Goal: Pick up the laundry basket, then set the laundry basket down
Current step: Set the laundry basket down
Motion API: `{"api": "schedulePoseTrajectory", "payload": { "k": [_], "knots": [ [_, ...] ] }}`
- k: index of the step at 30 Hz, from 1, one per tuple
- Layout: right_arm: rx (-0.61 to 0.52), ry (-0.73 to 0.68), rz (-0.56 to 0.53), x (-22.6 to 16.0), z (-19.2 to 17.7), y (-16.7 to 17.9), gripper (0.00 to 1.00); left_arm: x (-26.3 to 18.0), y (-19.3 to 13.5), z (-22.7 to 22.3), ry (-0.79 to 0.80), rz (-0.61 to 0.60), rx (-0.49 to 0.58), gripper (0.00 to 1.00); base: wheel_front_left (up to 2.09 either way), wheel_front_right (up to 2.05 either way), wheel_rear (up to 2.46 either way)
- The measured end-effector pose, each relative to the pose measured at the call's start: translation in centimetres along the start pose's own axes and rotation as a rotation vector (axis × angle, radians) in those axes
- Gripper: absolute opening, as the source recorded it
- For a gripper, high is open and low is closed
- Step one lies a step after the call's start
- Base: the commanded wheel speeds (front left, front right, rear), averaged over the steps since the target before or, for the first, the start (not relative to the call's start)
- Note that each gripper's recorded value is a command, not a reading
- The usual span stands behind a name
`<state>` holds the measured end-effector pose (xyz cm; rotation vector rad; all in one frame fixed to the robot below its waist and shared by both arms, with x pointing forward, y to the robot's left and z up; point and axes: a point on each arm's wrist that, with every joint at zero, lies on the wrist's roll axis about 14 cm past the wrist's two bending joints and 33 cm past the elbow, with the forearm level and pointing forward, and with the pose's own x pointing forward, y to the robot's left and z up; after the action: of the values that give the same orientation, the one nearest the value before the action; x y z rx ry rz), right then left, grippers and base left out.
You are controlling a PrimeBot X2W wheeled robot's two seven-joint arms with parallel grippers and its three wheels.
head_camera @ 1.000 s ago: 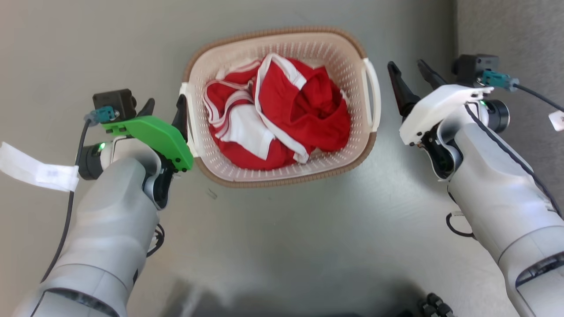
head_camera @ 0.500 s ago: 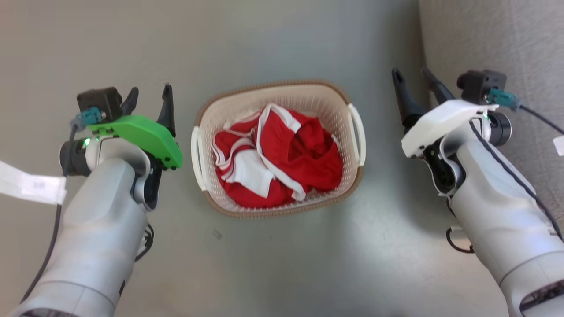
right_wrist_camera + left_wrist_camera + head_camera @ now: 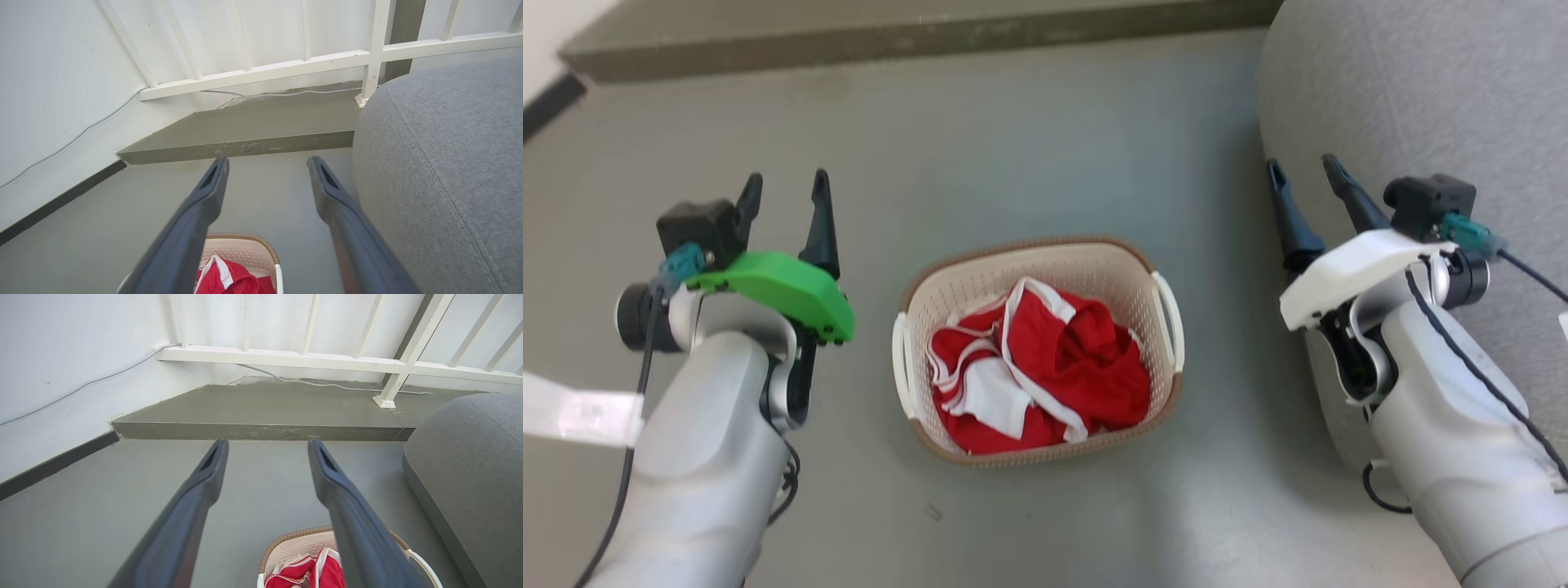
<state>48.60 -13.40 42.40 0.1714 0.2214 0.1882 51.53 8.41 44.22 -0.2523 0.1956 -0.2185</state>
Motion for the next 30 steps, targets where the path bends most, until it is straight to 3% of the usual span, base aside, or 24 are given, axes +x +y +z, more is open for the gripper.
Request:
{"api": "schedulePoseTrajectory", "payload": {
  "k": [11, 30],
  "knots": [
    [-0.063, -0.117, -0.025, -4.4, 3.6, 0.5, 1.00, -4.6, -1.6, 4.3, -0.145, -0.015, 0.046, 1.00, 0.00, 0.00, 0.00],
    [-0.101, -0.200, -0.073, -10.6, 4.5, 1.2, 1.00, -12.1, -1.9, 4.0, -0.205, 0.019, 0.050, 1.00, 0.00, 0.00, 0.00]
  ]
}}
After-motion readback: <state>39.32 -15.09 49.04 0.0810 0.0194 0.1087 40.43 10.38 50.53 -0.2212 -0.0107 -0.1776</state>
